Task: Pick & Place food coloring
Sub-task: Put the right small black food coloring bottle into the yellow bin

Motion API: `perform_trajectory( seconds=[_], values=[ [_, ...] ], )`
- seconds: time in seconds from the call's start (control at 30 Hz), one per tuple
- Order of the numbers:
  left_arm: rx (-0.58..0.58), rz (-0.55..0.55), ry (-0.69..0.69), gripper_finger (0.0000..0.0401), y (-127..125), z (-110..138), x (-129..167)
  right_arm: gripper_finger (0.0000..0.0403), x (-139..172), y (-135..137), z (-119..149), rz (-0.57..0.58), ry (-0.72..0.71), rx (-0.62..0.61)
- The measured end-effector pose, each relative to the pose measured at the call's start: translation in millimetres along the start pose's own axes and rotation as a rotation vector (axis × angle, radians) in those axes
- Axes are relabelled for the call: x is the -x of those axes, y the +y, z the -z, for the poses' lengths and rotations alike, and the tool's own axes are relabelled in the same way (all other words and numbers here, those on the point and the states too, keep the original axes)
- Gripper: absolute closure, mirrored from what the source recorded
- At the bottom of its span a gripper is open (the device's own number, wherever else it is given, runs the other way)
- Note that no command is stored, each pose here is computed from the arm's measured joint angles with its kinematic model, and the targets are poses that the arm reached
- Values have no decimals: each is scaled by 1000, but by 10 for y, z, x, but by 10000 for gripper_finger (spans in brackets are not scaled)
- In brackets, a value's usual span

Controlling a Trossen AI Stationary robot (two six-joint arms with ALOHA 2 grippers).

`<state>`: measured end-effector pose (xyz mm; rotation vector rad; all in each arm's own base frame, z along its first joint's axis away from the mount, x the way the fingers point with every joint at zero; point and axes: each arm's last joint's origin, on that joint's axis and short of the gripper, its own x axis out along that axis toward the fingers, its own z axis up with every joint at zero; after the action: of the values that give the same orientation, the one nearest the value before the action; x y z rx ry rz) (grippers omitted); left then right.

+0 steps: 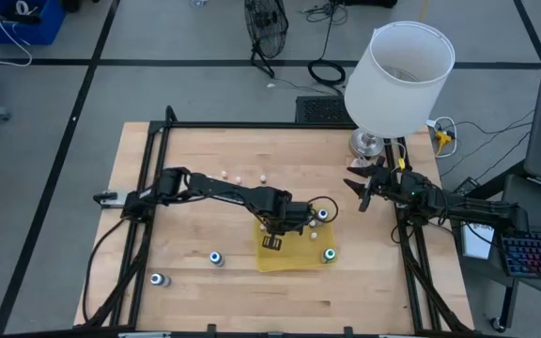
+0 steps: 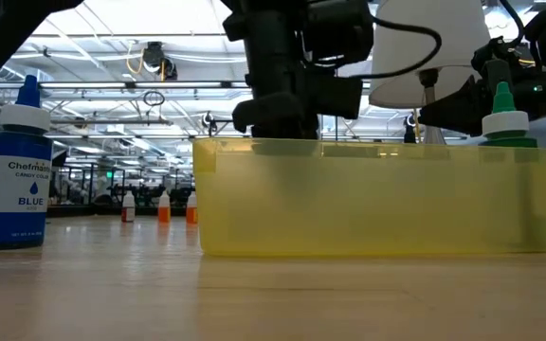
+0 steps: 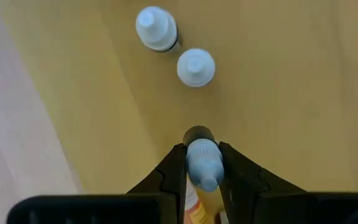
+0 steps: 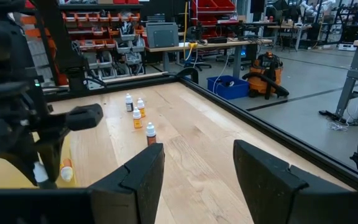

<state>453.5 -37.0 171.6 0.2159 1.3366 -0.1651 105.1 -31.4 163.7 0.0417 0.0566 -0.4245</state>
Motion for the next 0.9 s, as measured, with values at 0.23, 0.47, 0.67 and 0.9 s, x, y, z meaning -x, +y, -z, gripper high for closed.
perform_trajectory(
  seconds=[0.23,0.47,0.67,0.9],
  values=[
    [20,0,5,325,16,14,-51,222,0,0,0,0,0,0],
    [23,50,-1,310,0,15,-56,222,0,0,0,0,0,0],
    [27,50,0,307,1,16,-57,222,0,0,0,0,0,0],
    [54,49,0,305,1,15,-57,222,0,0,1,0,0,0]
  ],
)
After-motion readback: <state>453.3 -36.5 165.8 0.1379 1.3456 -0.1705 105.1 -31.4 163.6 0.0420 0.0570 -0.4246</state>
